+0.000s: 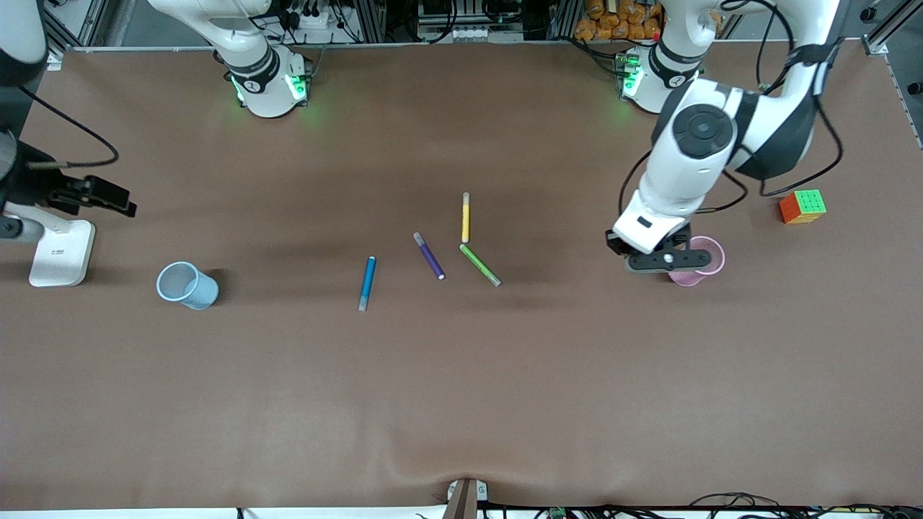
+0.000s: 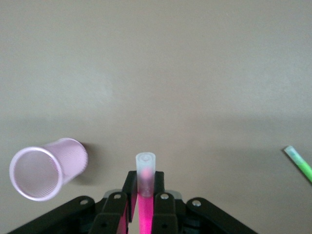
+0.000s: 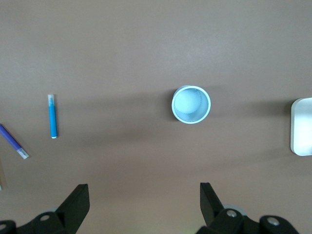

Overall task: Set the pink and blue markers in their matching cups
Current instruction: 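Carry the pink marker with the left gripper over the pink cup, then lower the pink marker into the cup while the right gripper reaches the blue marker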

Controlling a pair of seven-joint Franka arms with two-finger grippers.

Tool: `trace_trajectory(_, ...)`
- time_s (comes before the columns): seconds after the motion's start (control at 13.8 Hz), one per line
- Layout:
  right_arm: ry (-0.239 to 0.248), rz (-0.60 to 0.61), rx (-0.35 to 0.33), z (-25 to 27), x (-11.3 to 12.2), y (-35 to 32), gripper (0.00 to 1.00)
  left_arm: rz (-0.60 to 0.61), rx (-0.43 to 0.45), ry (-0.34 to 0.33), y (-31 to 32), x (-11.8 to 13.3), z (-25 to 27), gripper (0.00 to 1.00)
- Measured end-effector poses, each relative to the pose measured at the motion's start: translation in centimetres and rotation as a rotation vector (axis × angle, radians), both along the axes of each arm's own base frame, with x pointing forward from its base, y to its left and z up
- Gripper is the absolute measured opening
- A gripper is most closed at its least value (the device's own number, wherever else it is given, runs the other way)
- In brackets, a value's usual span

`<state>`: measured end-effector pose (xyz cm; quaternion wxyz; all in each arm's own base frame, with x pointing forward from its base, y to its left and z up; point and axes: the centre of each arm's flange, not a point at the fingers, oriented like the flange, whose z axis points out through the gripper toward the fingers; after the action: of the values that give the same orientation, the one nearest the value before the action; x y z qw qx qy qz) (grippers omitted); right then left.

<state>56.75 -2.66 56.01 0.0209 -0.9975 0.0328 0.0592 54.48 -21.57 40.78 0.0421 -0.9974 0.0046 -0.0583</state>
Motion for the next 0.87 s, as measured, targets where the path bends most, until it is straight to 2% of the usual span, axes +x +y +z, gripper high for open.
trace_trajectory(0.29,0.079,0.055,0.001,-6.0,3.1,3.1,1.00,-0.081,0.018,-0.036,4.7,-0.3,1.3,0.17)
trace_trajectory(0.58,0.157,0.090,0.000,-11.9,5.5,5.0,1.00,-0.165,0.016,-0.112,10.1,-1.2,-0.8,0.17)
trace_trajectory(0.65,0.159,0.109,-0.001,-13.1,6.0,6.0,1.00,-0.182,0.016,-0.126,11.0,-1.3,-1.4,0.17)
trace_trajectory(0.87,0.109,0.124,-0.022,-15.2,7.0,12.4,1.00,-0.247,0.019,-0.178,13.2,-1.7,-2.9,0.17)
